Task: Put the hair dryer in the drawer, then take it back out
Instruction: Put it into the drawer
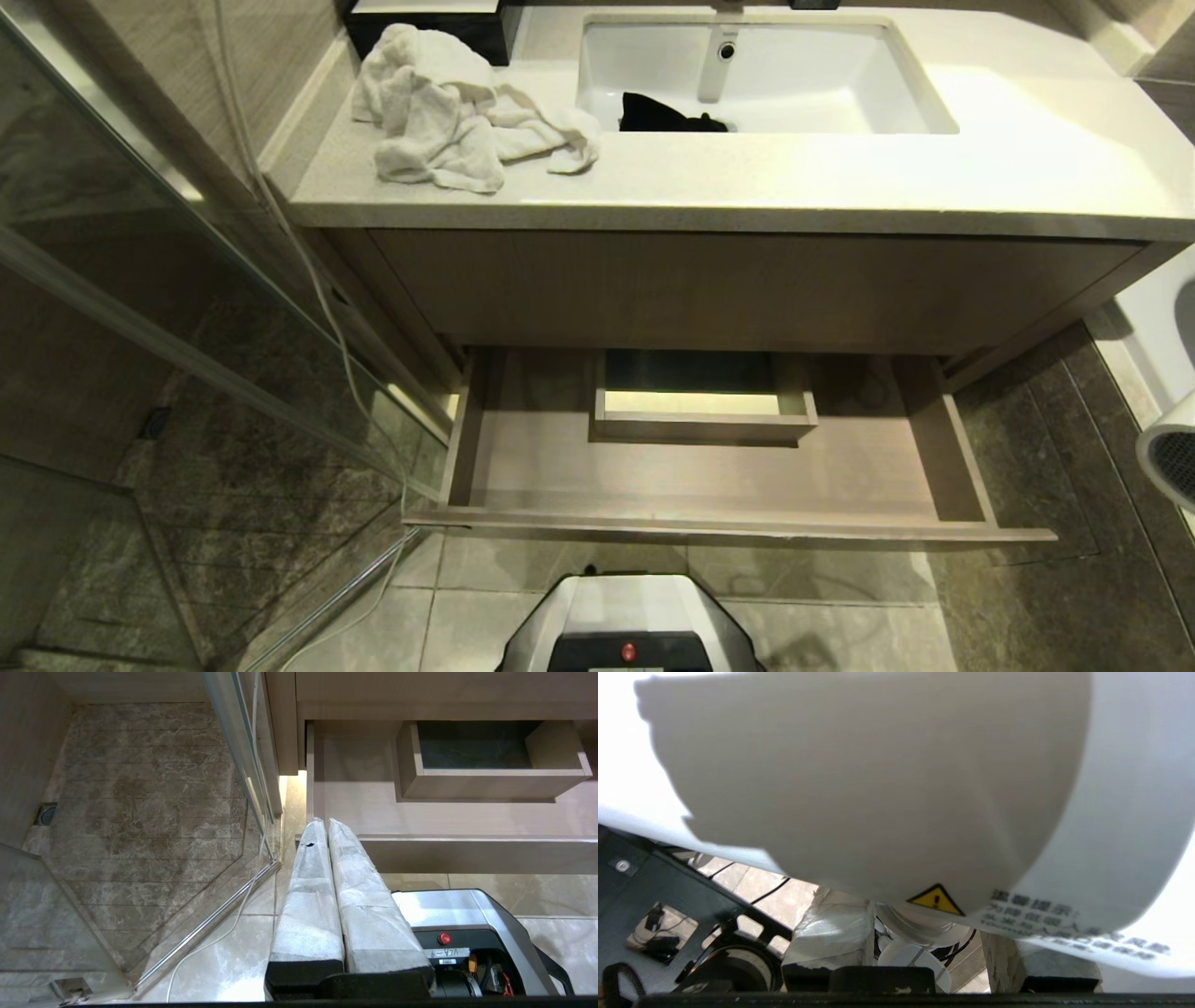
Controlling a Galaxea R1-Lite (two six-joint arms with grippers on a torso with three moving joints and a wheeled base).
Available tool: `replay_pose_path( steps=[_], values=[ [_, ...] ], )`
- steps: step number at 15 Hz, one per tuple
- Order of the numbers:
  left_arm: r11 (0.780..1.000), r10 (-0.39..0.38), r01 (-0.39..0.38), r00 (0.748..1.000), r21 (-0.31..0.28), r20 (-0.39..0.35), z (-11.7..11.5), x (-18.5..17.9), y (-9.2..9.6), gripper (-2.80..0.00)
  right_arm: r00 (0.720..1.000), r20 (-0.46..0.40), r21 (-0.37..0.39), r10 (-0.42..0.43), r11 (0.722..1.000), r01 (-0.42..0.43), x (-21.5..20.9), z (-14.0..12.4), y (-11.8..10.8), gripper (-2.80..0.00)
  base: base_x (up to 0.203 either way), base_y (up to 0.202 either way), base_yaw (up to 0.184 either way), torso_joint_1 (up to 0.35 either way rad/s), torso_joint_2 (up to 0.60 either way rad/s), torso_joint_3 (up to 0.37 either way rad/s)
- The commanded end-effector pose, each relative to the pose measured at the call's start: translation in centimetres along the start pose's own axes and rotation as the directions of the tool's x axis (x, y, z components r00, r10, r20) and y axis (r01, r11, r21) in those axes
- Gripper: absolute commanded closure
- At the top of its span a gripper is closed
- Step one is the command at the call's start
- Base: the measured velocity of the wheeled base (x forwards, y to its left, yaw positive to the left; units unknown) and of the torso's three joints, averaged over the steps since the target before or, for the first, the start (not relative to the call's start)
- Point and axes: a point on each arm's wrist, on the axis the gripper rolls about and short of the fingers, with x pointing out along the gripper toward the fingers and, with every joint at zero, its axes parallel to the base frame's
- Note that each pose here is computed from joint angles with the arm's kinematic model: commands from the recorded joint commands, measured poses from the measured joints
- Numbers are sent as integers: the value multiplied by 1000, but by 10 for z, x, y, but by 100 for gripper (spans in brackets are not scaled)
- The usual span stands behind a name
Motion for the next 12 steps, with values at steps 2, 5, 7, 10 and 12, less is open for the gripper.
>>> replay_pose_path(
  steps=[2, 5, 7, 10, 12],
  values=[
    [1000, 0, 0, 1000, 0, -1, 0, 0, 0, 0, 1000, -1, 0, 9, 1000, -9, 2, -1, -2, 0, 0, 0, 0, -194, 328, 128],
    [1000, 0, 0, 1000, 0, -1, 0, 0, 0, 0, 1000, -1, 5, 9, 1000, -9, 4, 1, -9, 0, 0, 0, 0, -190, 336, 137],
    [1000, 0, 0, 1000, 0, -1, 0, 0, 0, 0, 1000, 1, 3, 6, 1000, -6, 4, 1, -10, 0, 0, 0, 0, -214, 359, 149],
    [1000, 0, 0, 1000, 0, -1, 0, 0, 0, 0, 1000, -3, 15, 20, 1000, -20, 10, -3, -11, 0, 0, 0, 0, -221, 377, 149],
    [1000, 0, 0, 1000, 0, -1, 0, 0, 0, 0, 1000, -6, 20, 17, 1000, -17, 10, -3, -13, 0, 0, 0, 0, -289, 485, 176]
  ],
)
